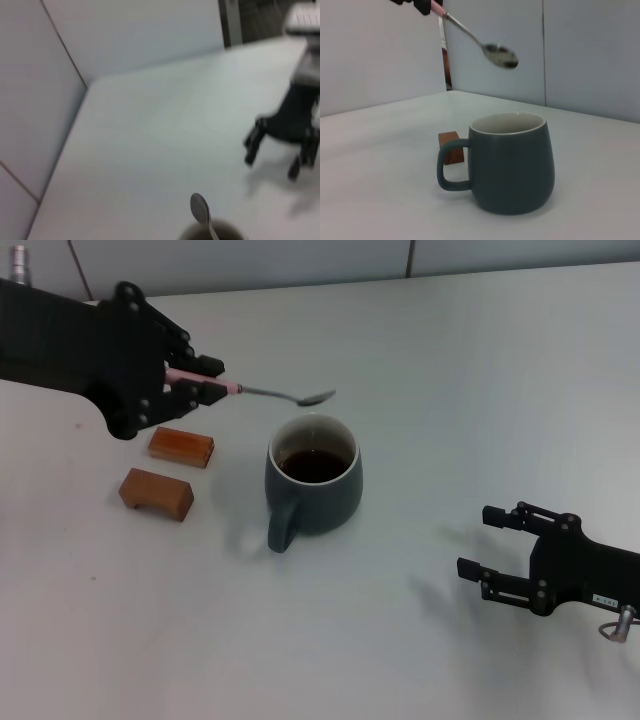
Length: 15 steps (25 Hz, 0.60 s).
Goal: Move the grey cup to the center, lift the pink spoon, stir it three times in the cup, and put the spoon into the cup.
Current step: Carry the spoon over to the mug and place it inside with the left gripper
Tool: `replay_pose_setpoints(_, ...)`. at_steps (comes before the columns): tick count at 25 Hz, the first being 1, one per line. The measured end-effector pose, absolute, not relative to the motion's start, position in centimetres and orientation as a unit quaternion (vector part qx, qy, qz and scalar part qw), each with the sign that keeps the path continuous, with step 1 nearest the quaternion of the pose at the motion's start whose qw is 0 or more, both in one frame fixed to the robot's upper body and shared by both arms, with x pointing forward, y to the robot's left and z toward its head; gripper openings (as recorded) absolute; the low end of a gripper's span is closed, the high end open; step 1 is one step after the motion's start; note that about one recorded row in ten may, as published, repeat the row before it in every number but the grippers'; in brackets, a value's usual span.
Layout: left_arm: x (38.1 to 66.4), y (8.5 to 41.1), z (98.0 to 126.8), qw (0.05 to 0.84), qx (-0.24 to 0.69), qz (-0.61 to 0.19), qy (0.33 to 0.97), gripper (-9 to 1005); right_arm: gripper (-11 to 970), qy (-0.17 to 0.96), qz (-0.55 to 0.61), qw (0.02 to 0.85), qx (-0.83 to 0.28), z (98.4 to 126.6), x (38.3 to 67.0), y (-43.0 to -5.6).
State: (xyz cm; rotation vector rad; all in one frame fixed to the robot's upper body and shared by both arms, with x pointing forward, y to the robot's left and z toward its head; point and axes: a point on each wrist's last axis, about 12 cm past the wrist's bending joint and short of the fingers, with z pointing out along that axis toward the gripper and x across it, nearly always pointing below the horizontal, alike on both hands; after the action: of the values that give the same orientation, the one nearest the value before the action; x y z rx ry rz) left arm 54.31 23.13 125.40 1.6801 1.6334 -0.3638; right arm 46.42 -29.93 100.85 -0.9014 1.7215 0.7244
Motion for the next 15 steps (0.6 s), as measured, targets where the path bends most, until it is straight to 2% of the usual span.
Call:
replay_pose_setpoints(7, 53.8, 18.1, 126.1, 0.297, 0.73, -0.041, 0.614, 136, 763, 0.717, 0.297, 0.508, -0.373, 100.8, 46.5, -30.0)
replay_pose_setpoints(15, 53.8, 14.3, 125.7, 0.255, 0.774, 0.024, 0.579, 136, 763, 0.719, 0.298, 0.507, -0.371, 100.7, 46.5, -29.9)
